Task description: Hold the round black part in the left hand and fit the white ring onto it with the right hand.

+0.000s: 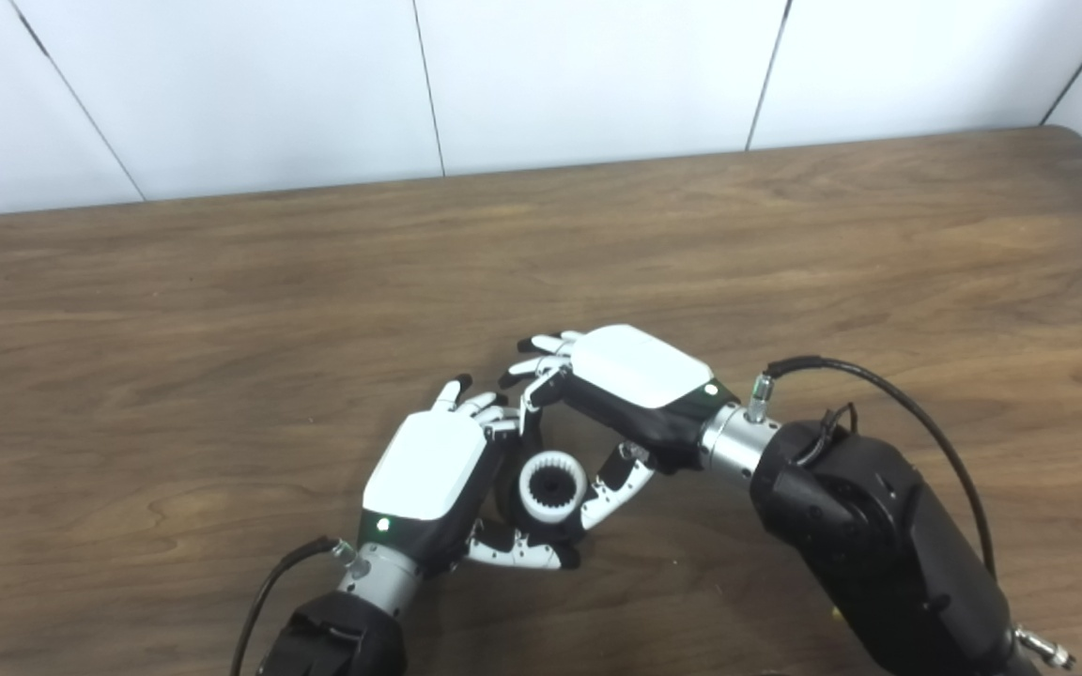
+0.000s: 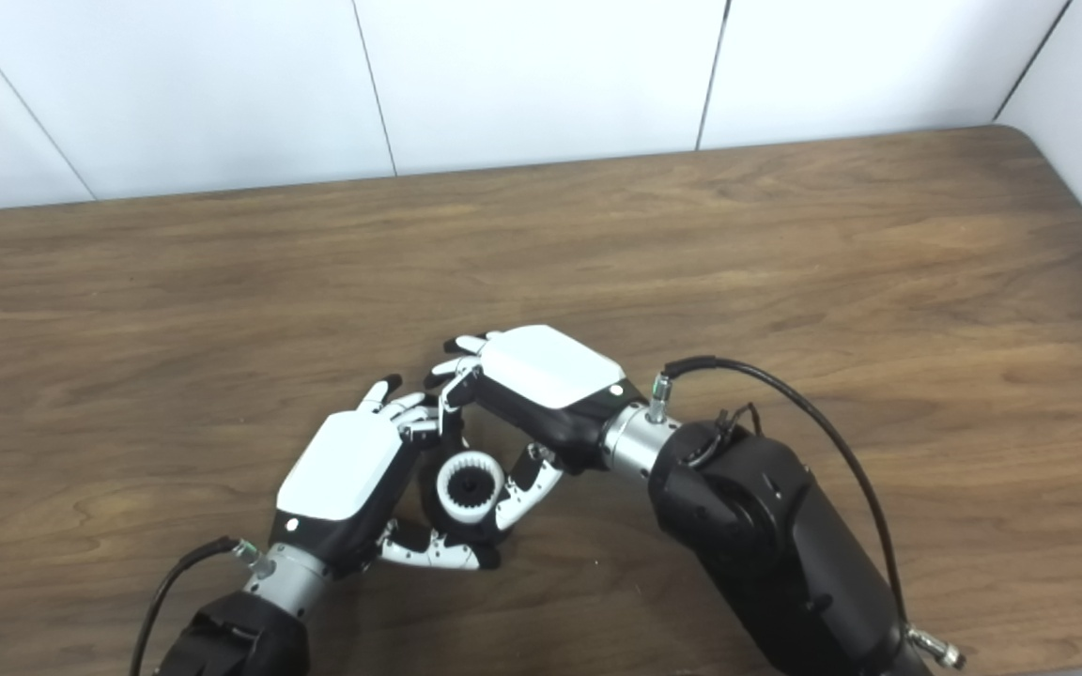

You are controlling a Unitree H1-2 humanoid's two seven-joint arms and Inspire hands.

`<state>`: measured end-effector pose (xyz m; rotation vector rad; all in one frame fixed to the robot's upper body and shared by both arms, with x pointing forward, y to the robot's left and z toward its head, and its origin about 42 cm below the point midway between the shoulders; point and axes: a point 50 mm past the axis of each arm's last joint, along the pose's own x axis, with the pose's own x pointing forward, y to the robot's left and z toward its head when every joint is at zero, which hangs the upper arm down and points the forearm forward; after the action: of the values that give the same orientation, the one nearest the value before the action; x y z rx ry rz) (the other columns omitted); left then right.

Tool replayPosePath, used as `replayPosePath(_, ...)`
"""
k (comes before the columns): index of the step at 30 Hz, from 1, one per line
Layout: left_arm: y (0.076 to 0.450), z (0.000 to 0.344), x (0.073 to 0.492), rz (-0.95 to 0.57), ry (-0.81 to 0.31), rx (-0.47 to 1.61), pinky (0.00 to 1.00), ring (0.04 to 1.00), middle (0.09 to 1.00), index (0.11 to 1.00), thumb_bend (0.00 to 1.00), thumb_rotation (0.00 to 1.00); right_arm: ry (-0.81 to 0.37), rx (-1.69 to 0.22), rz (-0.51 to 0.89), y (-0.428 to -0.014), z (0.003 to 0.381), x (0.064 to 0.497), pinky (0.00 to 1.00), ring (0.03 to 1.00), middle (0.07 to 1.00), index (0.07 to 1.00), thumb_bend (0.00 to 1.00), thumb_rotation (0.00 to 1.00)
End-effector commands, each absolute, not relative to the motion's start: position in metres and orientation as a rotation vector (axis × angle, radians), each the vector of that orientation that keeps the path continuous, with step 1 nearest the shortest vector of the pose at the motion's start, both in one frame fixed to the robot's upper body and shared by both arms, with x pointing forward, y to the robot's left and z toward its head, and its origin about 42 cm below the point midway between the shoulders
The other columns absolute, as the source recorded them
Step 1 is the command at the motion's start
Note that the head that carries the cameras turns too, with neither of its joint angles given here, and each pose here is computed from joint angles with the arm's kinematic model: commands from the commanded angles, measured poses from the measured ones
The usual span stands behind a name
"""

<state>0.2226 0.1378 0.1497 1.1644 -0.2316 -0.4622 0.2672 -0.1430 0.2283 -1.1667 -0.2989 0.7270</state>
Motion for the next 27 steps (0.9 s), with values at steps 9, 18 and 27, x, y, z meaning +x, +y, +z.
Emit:
replayPosePath(9,0.1372,0.1447,0.2209,-0.505,-0.205,1.174,1.00,0.881,0.766,0.485,0.52,0.05,-0.359,-1.163,0.693,-0.1412,0.2346,0.2693,0.95,0.951,0.855,0.485,0.52,0.13)
replayPosePath(18,0.1374,0.1454,0.2218,-0.503,-0.202,1.174,1.00,0.886,0.765,0.485,0.52,0.05,-0.366,-1.172,0.688,-0.1418,0.2357,0.2700,0.95,0.944,0.854,0.486,0.52,0.14)
replayPosePath(27,0.1369,0.1461,0.2232,-0.504,-0.199,1.172,1.00,0.885,0.764,0.486,0.52,0.05,-0.360,-1.179,0.693,-0.1432,0.2374,0.2717,0.96,0.954,0.869,0.492,0.52,0.15)
